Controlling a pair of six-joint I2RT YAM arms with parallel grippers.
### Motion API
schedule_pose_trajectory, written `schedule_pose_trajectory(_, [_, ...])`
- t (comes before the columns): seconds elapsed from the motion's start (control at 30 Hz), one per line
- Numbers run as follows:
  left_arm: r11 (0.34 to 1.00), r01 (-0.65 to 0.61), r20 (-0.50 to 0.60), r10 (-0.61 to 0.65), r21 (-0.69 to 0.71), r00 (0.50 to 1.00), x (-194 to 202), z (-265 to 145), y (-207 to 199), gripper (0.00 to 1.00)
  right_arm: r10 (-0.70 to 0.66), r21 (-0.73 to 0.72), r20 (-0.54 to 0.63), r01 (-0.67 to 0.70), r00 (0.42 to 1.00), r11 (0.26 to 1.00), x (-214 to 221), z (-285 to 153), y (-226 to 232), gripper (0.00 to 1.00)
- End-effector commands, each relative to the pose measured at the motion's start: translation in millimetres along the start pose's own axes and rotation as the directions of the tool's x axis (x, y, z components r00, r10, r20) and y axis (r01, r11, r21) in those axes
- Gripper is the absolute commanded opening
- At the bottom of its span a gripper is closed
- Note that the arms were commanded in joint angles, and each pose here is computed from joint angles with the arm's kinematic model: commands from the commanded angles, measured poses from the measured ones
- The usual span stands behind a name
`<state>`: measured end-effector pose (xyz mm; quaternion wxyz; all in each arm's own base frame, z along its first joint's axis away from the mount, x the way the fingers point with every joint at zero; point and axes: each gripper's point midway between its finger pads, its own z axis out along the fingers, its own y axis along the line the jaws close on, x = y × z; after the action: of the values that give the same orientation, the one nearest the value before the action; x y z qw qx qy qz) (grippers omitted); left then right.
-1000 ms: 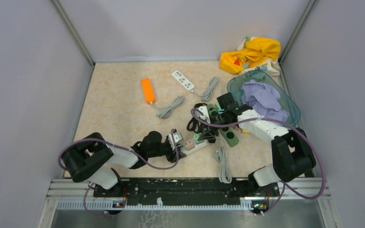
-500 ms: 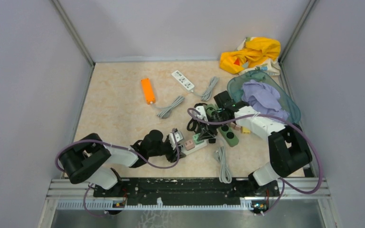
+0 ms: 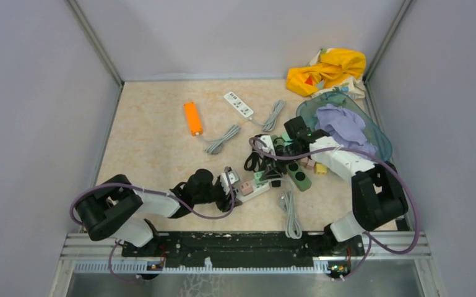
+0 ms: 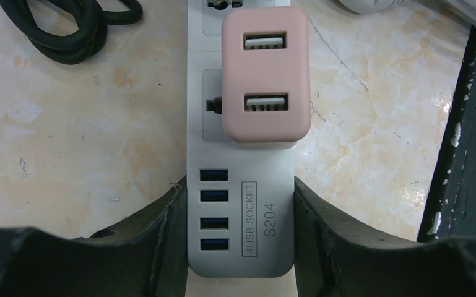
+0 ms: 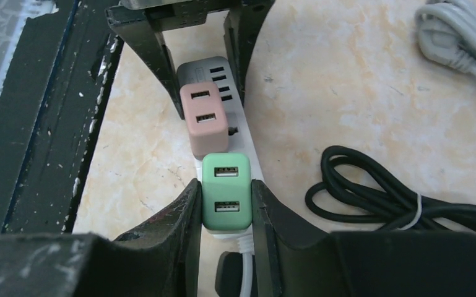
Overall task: Pull the plug off the socket
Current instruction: Remove the plug from the socket, then place the plug at the center of the board.
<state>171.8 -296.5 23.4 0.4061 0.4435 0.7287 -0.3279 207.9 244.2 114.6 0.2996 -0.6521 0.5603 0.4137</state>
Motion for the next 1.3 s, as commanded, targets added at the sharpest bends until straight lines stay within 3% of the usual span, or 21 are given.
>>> schedule_pose_trajectory(0.0, [0.998, 0.06, -0.117, -0.062, -0.021, 0.991, 35, -8, -1, 0.0, -0.116, 0.063, 0.094, 0.11, 0.989, 0.992, -34, -19, -6, 0.0])
schedule_pose_trajectory(0.07, [0.998, 0.06, -0.114, -0.062, -0.018, 0.992, 33, -8, -1, 0.0, -0.139, -0.009, 0.151, 0.142, 0.979, 0.99, -38, -14, 12, 0.0])
schedule_pose_trajectory(0.17, [0.998, 0.057, -0.114, -0.058, -0.019, 0.992, 31, -8, 0, 0.0, -0.163, -0.067, 0.125, 0.172, 0.979, 0.983, -34, -3, 19, 0.0])
schedule_pose_trajectory(0.3, [0.997, 0.069, -0.104, -0.071, -0.028, 0.992, 29, -11, -1, 0.0, -0.063, 0.18, 0.058, 0.051, 0.996, 0.982, -37, -19, -39, 0.0])
schedule_pose_trajectory(0.4, [0.996, 0.077, -0.078, -0.08, -0.044, 0.994, 27, -15, 1, 0.0, 0.041, 0.453, 0.064, -0.066, 0.997, 0.889, -25, -55, -80, 0.0])
schedule_pose_trajectory(0.53, [0.995, 0.08, -0.05, -0.082, -0.052, 0.995, 22, -18, 1, 0.0, 0.149, 0.729, 0.005, -0.105, 0.989, 0.676, 9, -110, -124, 0.09])
schedule_pose_trajectory(0.7, [0.996, 0.078, -0.049, -0.081, -0.052, 0.996, 20, -18, 1, 0.0, 0.249, 0.837, -0.07, -0.08, 0.966, 0.542, 35, -141, -144, 0.11])
schedule_pose_trajectory(0.93, [0.996, 0.079, -0.04, -0.081, -0.042, 0.996, 19, -19, -1, 0.0, 0.331, 0.895, -0.1, -0.061, 0.938, 0.442, 58, -157, -155, 0.43])
schedule_pose_trajectory(1.03, [0.997, 0.072, -0.038, -0.073, -0.032, 0.997, 19, -19, -3, 0.0, 0.332, 0.895, -0.099, -0.063, 0.938, 0.443, 57, -157, -154, 0.65])
schedule_pose_trajectory(1.13, [0.998, 0.063, -0.038, -0.064, -0.022, 0.997, 19, -19, -4, 0.0, 0.282, 0.873, -0.09, -0.061, 0.955, 0.485, 44, -152, -149, 0.74])
schedule_pose_trajectory(1.2, [0.998, 0.057, -0.038, -0.057, -0.006, 0.998, 18, -18, -6, 0.0, 0.192, 0.812, -0.064, -0.061, 0.979, 0.581, 24, -136, -138, 0.74])
schedule_pose_trajectory(1.27, [0.999, 0.043, -0.038, -0.042, 0.013, 0.998, 18, -17, -9, 0.0, 0.058, 0.657, -0.01, -0.037, 0.998, 0.753, -1, -105, -107, 0.74])
